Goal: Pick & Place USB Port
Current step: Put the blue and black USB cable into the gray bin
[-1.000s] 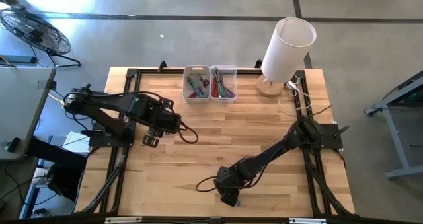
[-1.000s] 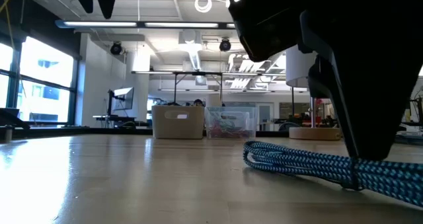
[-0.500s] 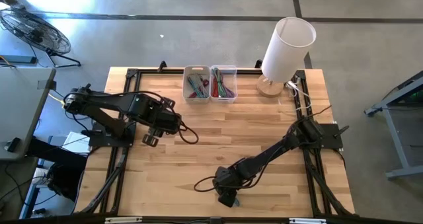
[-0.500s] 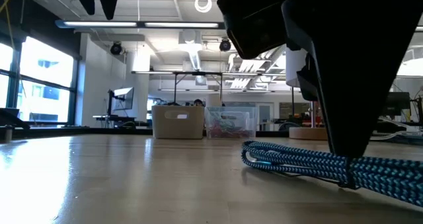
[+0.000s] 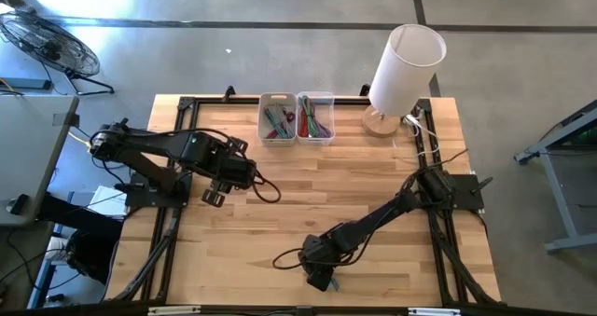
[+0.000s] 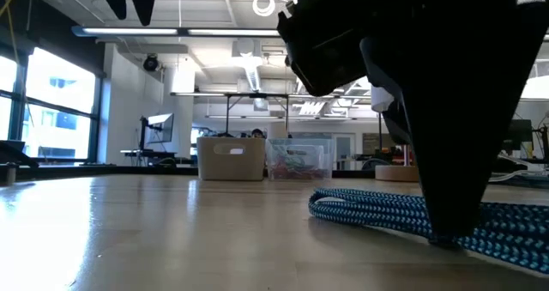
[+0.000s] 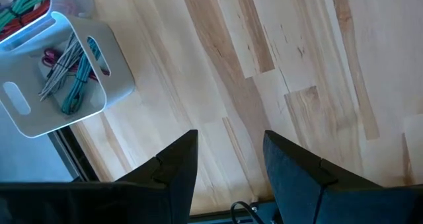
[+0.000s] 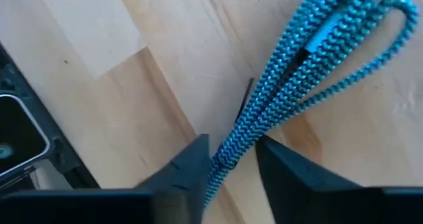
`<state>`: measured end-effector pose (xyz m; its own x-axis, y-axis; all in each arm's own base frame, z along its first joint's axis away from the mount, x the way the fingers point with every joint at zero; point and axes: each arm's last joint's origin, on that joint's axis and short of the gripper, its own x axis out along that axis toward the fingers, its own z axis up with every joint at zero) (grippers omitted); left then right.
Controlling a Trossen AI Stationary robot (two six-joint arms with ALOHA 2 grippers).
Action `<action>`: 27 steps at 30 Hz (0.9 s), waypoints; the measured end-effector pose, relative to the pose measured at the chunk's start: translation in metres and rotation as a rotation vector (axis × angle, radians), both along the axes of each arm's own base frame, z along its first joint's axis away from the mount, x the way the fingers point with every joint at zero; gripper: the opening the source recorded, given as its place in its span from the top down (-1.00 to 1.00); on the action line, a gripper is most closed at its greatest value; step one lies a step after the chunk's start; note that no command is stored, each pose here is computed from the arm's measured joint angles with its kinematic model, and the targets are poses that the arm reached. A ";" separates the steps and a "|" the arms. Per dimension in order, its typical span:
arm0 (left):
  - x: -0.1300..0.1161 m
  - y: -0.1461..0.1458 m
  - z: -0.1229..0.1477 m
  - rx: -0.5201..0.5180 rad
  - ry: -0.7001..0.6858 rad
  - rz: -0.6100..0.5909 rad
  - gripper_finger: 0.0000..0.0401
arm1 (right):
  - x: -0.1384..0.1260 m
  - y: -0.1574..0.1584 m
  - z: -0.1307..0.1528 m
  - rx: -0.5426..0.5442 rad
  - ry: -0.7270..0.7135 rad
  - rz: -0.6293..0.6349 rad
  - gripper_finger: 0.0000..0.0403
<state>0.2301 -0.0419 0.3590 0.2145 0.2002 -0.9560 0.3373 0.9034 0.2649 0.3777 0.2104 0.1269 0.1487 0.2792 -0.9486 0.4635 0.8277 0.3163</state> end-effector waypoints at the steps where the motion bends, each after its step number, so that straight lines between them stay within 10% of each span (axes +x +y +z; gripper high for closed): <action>1: 0.000 0.000 0.000 -0.002 0.000 0.000 0.18 | 0.000 0.000 -0.001 -0.006 0.005 0.001 0.45; 5: 0.001 0.000 0.000 -0.010 -0.015 0.003 0.18 | -0.003 -0.002 -0.001 -0.028 0.017 0.018 0.88; 15: 0.015 -0.006 0.004 -0.098 -0.143 -0.068 0.18 | -0.017 -0.002 0.026 -0.046 0.032 0.028 0.92; 27: 0.045 -0.015 0.039 -0.231 -0.648 -0.218 0.18 | -0.098 -0.021 0.197 -0.474 -0.385 0.025 0.93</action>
<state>0.2748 -0.0569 0.3978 0.7649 -0.1041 -0.6357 0.3563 0.8906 0.2828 0.2795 0.1895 0.3237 0.5047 -0.1526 -0.8497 0.3680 0.9284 0.0519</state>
